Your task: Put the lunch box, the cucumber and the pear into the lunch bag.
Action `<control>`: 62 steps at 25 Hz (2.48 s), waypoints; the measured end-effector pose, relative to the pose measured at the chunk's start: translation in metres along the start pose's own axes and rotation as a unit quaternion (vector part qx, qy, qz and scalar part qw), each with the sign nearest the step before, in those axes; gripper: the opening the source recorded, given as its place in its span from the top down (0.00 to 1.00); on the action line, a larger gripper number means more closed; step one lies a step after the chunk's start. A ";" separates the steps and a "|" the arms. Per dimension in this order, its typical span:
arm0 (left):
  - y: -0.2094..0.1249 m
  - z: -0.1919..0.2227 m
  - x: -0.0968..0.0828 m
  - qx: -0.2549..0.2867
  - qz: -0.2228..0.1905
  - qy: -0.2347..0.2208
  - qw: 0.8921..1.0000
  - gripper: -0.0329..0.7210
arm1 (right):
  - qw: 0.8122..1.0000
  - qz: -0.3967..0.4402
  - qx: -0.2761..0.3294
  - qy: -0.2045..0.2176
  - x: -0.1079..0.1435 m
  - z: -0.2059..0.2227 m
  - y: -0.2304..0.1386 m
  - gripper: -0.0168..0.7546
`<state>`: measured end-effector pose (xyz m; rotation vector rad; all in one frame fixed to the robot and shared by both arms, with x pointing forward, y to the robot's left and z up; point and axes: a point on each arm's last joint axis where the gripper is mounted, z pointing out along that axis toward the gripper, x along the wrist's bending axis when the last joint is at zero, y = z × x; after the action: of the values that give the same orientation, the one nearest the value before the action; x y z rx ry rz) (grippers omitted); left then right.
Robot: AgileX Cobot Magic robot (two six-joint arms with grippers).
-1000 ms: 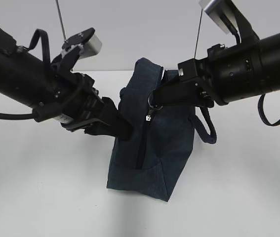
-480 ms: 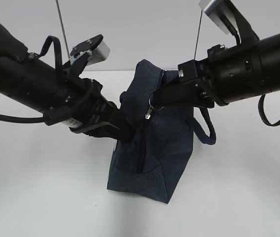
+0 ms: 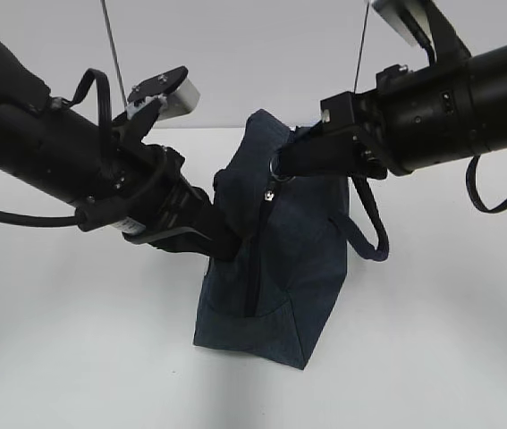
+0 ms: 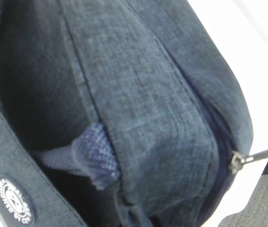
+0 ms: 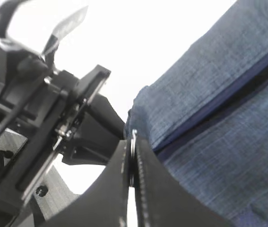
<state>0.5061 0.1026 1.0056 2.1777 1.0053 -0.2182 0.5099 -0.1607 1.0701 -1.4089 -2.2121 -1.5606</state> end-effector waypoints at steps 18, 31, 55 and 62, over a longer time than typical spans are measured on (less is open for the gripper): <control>-0.002 0.001 0.000 0.016 0.008 -0.004 1.000 0.97 | 0.999 0.023 -0.036 -0.029 -0.042 -0.005 0.035 0.97; -0.004 0.001 0.000 0.027 0.015 -0.005 1.000 0.97 | 0.998 0.027 -0.044 -0.026 -0.089 0.026 0.083 0.97; -0.005 0.001 0.000 0.032 0.016 -0.009 0.999 0.97 | 0.988 0.154 -0.023 -0.017 -0.202 0.071 0.078 0.97; -0.006 0.001 -0.001 0.034 0.016 -0.011 0.999 0.97 | 0.985 0.170 -0.015 0.010 -0.204 0.075 0.076 0.97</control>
<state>0.5016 0.1041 1.0024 2.2469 0.9630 -0.2636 0.7111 -0.2251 0.9778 -1.6652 -1.8192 -1.4843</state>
